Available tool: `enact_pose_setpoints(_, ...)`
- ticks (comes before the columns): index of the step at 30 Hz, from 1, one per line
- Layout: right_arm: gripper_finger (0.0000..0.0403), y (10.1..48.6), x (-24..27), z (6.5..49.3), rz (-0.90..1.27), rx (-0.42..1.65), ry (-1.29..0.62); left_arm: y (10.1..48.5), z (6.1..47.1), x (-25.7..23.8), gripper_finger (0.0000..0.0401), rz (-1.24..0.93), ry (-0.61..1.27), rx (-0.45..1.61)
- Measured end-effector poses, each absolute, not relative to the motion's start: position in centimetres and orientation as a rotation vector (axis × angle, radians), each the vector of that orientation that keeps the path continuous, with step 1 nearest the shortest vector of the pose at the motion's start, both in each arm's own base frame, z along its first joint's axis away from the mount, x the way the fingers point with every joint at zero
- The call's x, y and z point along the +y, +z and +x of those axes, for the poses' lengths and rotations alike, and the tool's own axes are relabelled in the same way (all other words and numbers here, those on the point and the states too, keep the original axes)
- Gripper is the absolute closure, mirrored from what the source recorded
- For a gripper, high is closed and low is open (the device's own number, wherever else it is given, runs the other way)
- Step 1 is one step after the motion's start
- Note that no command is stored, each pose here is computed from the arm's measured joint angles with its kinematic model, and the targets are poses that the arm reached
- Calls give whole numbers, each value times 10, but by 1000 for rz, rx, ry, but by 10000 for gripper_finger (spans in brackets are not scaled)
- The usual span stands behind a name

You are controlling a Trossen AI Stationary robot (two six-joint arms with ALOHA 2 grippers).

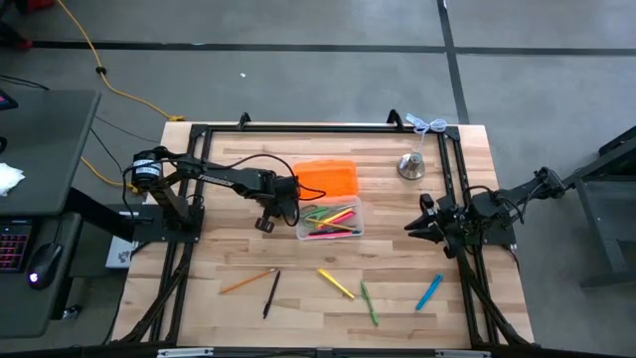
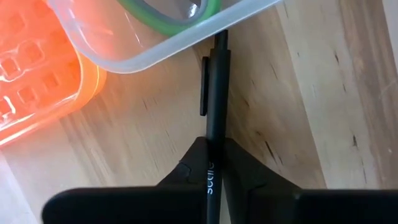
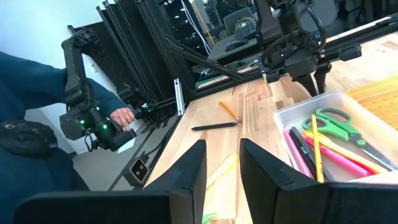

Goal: Pick & place school supplies into a supply box
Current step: Put the black pen into the container

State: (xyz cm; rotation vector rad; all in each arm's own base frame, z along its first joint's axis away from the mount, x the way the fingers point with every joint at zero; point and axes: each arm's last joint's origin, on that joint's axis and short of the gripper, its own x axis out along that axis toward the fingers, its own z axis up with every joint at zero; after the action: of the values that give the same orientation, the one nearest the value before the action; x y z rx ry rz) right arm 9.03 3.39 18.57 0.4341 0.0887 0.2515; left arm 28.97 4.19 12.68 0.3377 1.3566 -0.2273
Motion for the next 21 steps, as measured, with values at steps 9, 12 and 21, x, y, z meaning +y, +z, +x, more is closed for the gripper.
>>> enact_pose_setpoints(9, 329, 186, 34, 90, 435, 90, 270, 127, 287, 42, 353, 337, -229, 1389)
enact_pose_setpoints(12, 329, 186, 34, 90, 435, 90, 269, 129, 286, 42, 354, 342, -223, 1392)
enact_pose_setpoints(21, 329, 186, 34, 90, 435, 90, 270, 139, 274, 41, 355, 359, -212, 1462)
